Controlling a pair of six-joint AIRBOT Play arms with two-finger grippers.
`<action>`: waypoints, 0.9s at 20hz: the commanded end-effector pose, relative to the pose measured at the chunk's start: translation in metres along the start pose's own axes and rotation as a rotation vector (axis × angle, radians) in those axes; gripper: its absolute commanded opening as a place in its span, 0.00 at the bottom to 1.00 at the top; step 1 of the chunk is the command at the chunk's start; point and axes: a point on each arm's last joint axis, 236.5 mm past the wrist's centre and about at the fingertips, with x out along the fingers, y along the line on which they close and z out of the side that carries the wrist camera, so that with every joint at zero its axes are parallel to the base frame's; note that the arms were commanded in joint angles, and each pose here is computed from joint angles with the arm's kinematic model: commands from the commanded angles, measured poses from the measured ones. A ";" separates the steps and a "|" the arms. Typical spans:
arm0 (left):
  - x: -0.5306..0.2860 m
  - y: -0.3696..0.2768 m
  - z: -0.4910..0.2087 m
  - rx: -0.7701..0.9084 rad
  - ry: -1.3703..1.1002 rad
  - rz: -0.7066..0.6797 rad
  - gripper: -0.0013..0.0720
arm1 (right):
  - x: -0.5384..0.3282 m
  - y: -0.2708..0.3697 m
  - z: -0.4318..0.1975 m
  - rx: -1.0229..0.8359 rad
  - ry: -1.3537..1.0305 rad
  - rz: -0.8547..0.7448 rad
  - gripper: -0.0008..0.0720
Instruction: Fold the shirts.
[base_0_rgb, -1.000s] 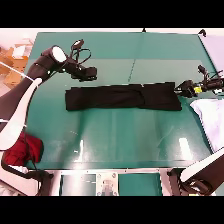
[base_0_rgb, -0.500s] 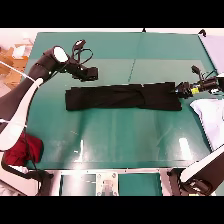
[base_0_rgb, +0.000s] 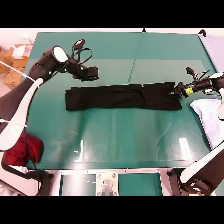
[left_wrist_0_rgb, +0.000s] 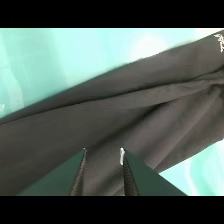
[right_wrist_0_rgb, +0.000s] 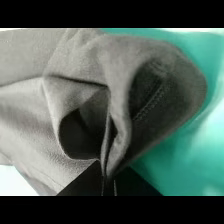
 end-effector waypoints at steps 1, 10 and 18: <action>0.012 -0.019 0.000 0.030 -0.014 -0.038 0.15 | 0.000 0.006 -0.003 0.032 0.018 0.009 0.04; 0.146 -0.106 -0.061 -0.039 0.034 -0.221 0.05 | -0.085 0.113 -0.007 -0.095 -0.035 -0.023 0.04; 0.182 -0.139 -0.097 -0.045 0.098 -0.266 0.05 | -0.123 0.268 -0.058 -0.324 -0.035 0.023 0.04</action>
